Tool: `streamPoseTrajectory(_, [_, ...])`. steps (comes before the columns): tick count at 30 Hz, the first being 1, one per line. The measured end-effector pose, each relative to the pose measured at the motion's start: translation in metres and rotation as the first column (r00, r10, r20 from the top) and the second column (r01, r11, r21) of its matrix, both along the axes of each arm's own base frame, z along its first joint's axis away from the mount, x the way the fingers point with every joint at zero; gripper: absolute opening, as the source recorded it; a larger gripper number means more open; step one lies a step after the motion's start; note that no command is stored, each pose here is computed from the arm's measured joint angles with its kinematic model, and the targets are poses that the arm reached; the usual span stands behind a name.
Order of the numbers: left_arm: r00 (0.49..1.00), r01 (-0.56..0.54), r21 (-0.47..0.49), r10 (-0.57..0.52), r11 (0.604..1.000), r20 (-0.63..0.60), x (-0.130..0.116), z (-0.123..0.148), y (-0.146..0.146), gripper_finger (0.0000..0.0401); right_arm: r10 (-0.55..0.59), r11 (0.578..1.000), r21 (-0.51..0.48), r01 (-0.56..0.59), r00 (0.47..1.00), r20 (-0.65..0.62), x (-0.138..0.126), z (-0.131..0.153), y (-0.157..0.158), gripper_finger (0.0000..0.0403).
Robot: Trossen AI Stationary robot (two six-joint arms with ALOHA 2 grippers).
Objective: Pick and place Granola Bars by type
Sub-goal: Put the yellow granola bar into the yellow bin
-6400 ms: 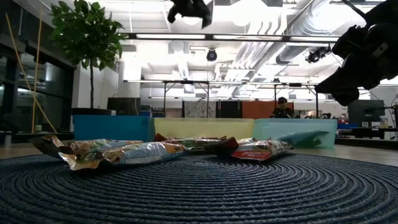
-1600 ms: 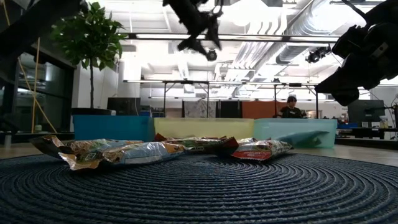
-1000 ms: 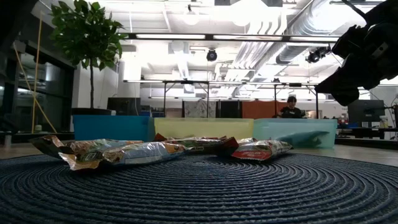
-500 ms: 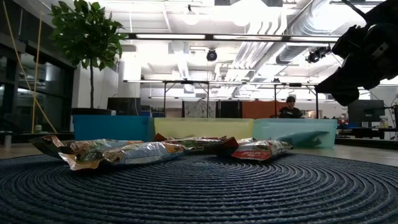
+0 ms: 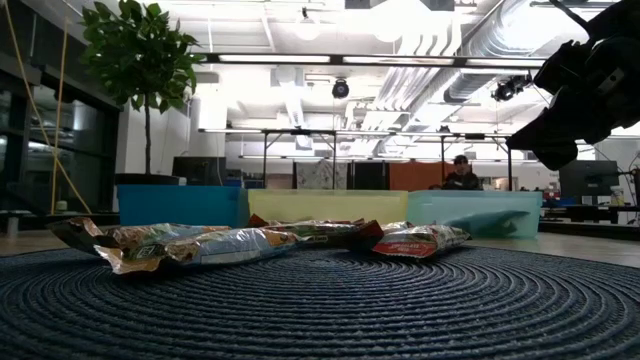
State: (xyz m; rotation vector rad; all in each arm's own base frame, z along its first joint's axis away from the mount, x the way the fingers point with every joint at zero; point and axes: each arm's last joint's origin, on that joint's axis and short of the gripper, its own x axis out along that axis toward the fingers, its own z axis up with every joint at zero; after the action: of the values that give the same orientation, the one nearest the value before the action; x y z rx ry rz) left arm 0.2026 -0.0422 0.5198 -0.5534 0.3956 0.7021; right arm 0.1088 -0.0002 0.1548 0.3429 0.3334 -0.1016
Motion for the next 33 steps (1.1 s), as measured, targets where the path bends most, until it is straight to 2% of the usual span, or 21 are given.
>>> streamPoseTrajectory(2, [0.999,-0.043,-0.026,0.044,0.999,0.028,0.004,-0.005,-0.009,0.0231,0.000,1.000,0.000,0.000,1.000,0.000,0.000,0.000,0.000,0.0000])
streamPoseTrajectory(5, [1.000,-0.022,-0.038,0.022,0.999,0.008,0.014,-0.017,-0.022,0.0231,0.000,1.000,0.000,0.000,1.000,0.000,0.000,0.000,0.000,0.0000])
streamPoseTrajectory(12, [0.976,-0.084,-0.148,0.052,0.985,-0.210,0.042,-0.076,-0.036,0.0231,0.000,1.000,0.000,0.000,1.000,0.000,0.000,0.000,0.000,0.0000])
streamPoseTrajectory(15, [0.955,-0.148,-0.206,0.086,0.967,-0.282,0.045,-0.100,-0.039,0.0231,0.000,1.000,0.000,0.000,1.000,0.000,0.000,0.000,0.000,0.0000])
streamPoseTrajectory(19, [0.925,-0.191,-0.289,0.073,0.938,-0.374,0.046,-0.122,-0.043,0.0231,0.000,1.000,0.000,0.000,1.000,0.000,0.000,0.000,0.000,0.0000])
streamPoseTrajectory(24, [0.900,-0.216,-0.349,0.048,0.912,-0.433,0.047,-0.132,-0.046,0.0231,0.000,1.000,0.000,0.000,1.000,0.000,0.000,0.000,0.000,0.0000])
streamPoseTrajectory(29, [0.906,-0.207,-0.374,0.032,0.904,-0.422,0.048,-0.132,-0.047,0.0231,0.000,1.000,0.000,0.000,1.000,0.000,0.000,0.000,0.000,0.0000])
streamPoseTrajectory(33, [0.910,-0.155,-0.418,-0.036,0.895,-0.414,0.051,-0.131,-0.049,0.0231,0.000,1.000,0.000,0.000,1.000,0.000,0.000,0.000,0.000,0.0000])
